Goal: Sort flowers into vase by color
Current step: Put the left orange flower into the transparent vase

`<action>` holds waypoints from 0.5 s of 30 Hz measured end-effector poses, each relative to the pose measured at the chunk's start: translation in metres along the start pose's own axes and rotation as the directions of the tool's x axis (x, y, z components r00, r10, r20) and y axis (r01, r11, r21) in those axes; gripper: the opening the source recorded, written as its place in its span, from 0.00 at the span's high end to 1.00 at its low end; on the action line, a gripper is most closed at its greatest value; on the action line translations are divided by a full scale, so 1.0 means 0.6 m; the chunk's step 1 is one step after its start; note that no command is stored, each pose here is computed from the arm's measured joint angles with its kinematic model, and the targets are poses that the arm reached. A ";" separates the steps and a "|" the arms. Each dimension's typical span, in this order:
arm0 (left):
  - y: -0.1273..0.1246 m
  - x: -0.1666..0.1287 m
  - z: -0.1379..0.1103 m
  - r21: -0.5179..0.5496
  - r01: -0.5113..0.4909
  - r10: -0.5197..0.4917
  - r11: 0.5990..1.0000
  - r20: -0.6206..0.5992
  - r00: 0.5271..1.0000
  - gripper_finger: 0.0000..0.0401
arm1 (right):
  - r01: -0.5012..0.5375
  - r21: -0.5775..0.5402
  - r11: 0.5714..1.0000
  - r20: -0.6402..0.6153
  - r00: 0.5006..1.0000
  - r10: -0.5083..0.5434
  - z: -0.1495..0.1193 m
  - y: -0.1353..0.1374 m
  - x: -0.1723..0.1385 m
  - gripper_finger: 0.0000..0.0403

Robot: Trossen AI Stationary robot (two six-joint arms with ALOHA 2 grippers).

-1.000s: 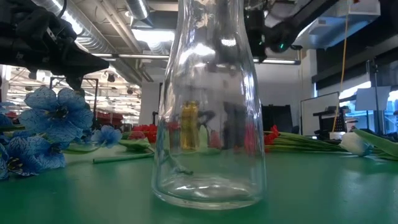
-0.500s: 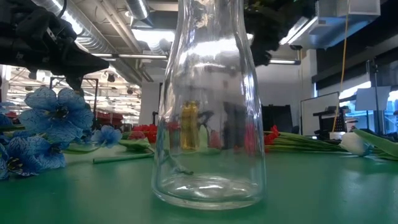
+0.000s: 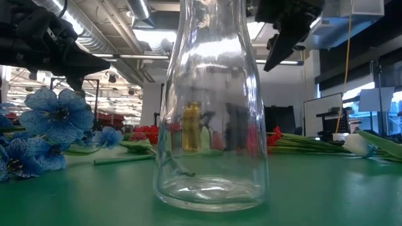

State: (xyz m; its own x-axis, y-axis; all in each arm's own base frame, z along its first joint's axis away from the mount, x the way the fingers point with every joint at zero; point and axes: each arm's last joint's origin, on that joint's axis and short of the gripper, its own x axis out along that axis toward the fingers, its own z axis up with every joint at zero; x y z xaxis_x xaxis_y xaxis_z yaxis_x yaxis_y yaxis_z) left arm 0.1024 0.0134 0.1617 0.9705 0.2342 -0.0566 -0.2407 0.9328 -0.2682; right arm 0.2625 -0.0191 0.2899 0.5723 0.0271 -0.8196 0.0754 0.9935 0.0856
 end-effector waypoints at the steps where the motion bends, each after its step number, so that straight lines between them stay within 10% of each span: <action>1: 0.000 0.000 0.000 0.000 0.000 0.000 1.000 0.001 1.000 1.00 | -0.002 0.005 1.000 0.017 1.000 0.002 -0.010 0.002 0.000 0.44; 15: 0.000 0.000 0.000 0.000 0.000 0.000 1.000 0.001 1.000 1.00 | -0.049 0.161 0.986 0.173 0.985 0.020 -0.141 -0.004 0.008 0.44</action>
State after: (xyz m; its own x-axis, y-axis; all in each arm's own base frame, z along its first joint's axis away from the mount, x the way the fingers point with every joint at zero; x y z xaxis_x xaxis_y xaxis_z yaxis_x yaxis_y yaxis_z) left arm 0.1024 0.0134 0.1616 0.9706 0.2342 -0.0559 -0.2405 0.9329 -0.2682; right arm 0.1960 -0.0118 0.2382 0.7060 0.0280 -0.7076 0.1778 0.9602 0.2153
